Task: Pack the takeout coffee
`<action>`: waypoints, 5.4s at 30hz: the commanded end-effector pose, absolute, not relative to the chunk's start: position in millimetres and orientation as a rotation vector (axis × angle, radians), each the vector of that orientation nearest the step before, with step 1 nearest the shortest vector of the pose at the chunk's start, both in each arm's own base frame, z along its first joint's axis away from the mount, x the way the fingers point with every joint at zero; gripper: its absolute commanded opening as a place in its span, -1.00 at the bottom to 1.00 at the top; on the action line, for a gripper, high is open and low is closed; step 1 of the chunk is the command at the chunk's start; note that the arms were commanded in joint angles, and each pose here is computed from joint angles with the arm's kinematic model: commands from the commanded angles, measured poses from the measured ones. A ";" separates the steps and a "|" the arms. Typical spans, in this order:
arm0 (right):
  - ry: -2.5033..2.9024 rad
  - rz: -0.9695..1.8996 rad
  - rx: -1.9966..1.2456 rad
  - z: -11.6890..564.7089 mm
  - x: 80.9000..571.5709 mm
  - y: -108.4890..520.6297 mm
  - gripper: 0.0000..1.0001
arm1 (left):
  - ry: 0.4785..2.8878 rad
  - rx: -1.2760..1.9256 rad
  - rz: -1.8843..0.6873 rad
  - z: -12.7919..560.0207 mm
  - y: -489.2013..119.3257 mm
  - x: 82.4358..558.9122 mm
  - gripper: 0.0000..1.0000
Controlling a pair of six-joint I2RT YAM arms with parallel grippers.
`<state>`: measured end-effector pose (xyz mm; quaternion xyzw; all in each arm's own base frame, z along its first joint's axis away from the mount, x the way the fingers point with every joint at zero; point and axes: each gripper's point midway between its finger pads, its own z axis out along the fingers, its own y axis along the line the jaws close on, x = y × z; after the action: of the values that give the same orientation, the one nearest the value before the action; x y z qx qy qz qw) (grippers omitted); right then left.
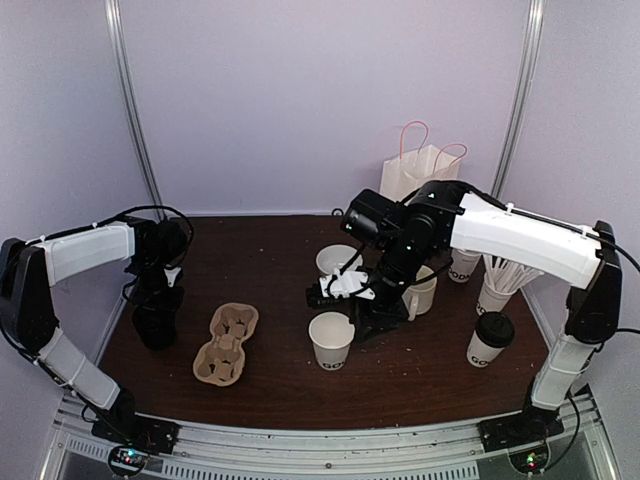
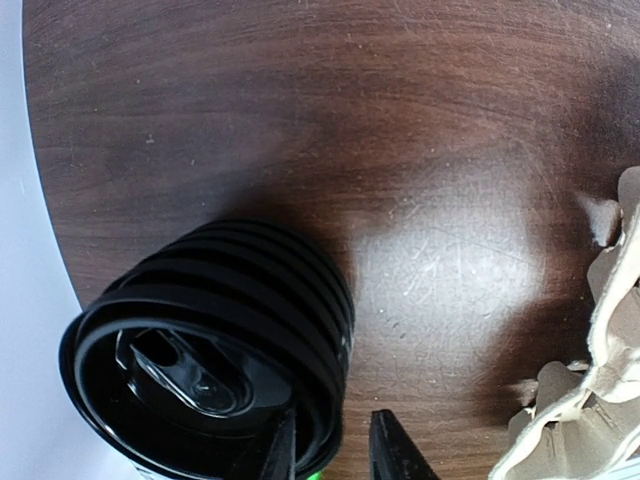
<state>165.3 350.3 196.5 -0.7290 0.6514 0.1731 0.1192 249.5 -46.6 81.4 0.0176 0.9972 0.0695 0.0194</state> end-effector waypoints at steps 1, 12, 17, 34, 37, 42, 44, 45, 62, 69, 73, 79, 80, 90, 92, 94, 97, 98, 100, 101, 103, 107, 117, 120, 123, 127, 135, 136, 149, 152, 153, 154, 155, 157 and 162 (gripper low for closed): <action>1.910 0.492 -2.124 200.3 168.4 348.9 -0.13 | 3.091 0.067 0.201 79.7 -46.7 251.9 -0.50; 1.914 0.489 -2.129 199.0 168.2 348.2 -0.13 | 3.103 0.079 0.222 76.4 -45.1 252.0 -0.57; 1.915 0.488 -2.130 198.3 168.3 348.2 -0.13 | 3.107 0.080 0.217 76.0 -46.0 252.7 -0.67; 1.920 0.488 -2.139 196.7 168.6 348.9 -0.14 | 3.063 0.077 0.196 114.1 -46.0 252.7 -0.87; 1.921 0.490 -2.140 196.7 168.9 349.6 -0.14 | 3.054 0.077 0.183 122.2 -47.2 253.3 -0.88; 1.925 0.492 -2.143 195.0 168.5 349.5 -0.13 | 3.047 0.088 0.192 125.1 -45.9 253.7 -0.90; 1.927 0.494 -2.148 194.0 167.4 349.4 -0.14 | 3.067 0.101 0.203 117.0 -44.9 250.6 -0.95; 1.927 0.496 -2.149 193.7 167.0 349.4 -0.13 | 3.076 0.105 0.202 112.4 -45.2 249.5 -0.96; 1.926 0.500 -2.151 194.0 166.3 349.5 -0.14 | 3.071 0.166 0.143 129.0 -52.6 252.7 -1.00; 1.947 0.533 -1.985 225.1 188.2 351.1 -0.18 | 2.847 0.303 -0.497 199.4 -141.1 280.5 -0.98; 2.006 0.687 -1.605 279.5 236.8 347.9 -0.11 | 2.593 0.448 -0.865 262.9 -206.6 292.1 -0.98; 2.081 0.911 -0.993 331.7 329.2 312.5 0.72 | 2.059 0.774 -1.365 367.2 -300.1 280.2 -0.90; 2.060 1.036 -0.947 341.2 332.3 312.4 0.75 | 2.003 0.794 -1.414 377.6 -308.5 278.7 -0.90; 1.809 1.920 -0.692 398.5 324.7 363.1 0.99 | 1.685 0.785 -1.662 423.0 -340.4 290.8 -0.90; 1.803 1.943 -0.714 400.3 321.0 374.1 0.99 | 1.669 0.779 -1.689 424.3 -343.9 291.4 -0.90; 1.802 1.963 -0.734 401.7 316.6 385.0 0.99 | 1.662 0.782 -1.705 424.8 -347.3 290.5 -0.90; 1.774 2.008 -0.755 407.6 311.8 397.7 0.99 | 1.658 0.792 -1.713 425.8 -350.4 287.4 -0.90; 1.763 2.021 -0.761 409.6 311.0 400.2 0.99 | 1.655 0.795 -1.714 426.8 -350.5 286.1 -0.90; 1.764 2.039 -0.764 409.0 310.8 405.0 0.99 | 1.662 0.795 -1.716 426.2 -351.2 284.7 -0.89; 1.768 2.042 -0.765 407.6 311.0 407.0 0.99 | 1.665 0.796 -1.718 425.7 -351.7 284.2 -0.89; 1.768 2.050 -0.773 406.3 309.0 410.5 0.99 | 1.664 0.800 -1.720 425.9 -352.8 282.6 -0.89; 1.765 2.066 -0.794 405.8 303.0 416.5 0.99 | 1.666 0.809 -1.725 424.2 -356.7 280.7 -0.89; 1.774 2.079 -0.781 402.3 305.8 420.8 0.89 | 1.671 0.837 -1.747 422.2 -363.8 274.4 -0.89; 1.765 2.093 -0.772 402.6 307.6 421.9 0.80 | 1.678 0.838 -1.748 420.2 -364.3 273.7 -0.89; 1.764 2.095 -0.771 402.0 308.4 422.1 0.70 | 1.686 0.839 -1.744 418.3 -364.7 273.6 -0.89; 1.756 2.097 -0.781 402.0 307.2 421.9 0.59 | 1.702 0.836 -1.739 413.7 -365.3 274.9 -0.89; 1.759 2.060 -0.804 402.1 307.2 416.8 0.45 | 1.821 0.819 -1.650 393.0 -361.3 277.5 -0.34; 1.769 2.043 -0.806 400.0 308.9 414.5 0.44 | 1.848 0.828 -1.617 389.3 -358.5 275.7 -0.18; 2.076 1.238 -1.151 307.2 295.0 362.1 0.39 | 2.183 0.807 -0.851 318.8 -277.8 279.4 0.36; 2.105 1.024 -1.303 290.1 282.9 349.6 0.40 | 2.248 0.704 -0.661 303.4 -254.6 297.5 0.38; 2.112 0.945 -1.358 283.6 279.1 346.6 0.40 | 2.274 0.665 -0.613 297.4 -247.1 303.1 0.38; 2.110 0.867 -1.415 277.8 275.9 344.5 0.40 | 2.293 0.626 -0.571 292.4 -240.1 308.8 0.39; 2.107 0.794 -1.477 271.8 271.4 343.3 0.40 | 2.313 0.584 -0.532 287.3 -232.4 314.3 0.40; 2.090 0.668 -1.607 259.4 260.9 342.5 0.40 | 2.339 0.504 -0.484 280.6 -218.6 323.4 0.41; 2.056 0.390 -1.873 228.2 238.4 344.8 0.42 | 2.349 0.411 -0.503 274.2 -203.0 333.4 0.42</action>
<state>248.9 366.0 259.4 -0.5742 0.7459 0.2647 0.2093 321.1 -221.5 277.7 0.1973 0.8978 -0.2130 0.3312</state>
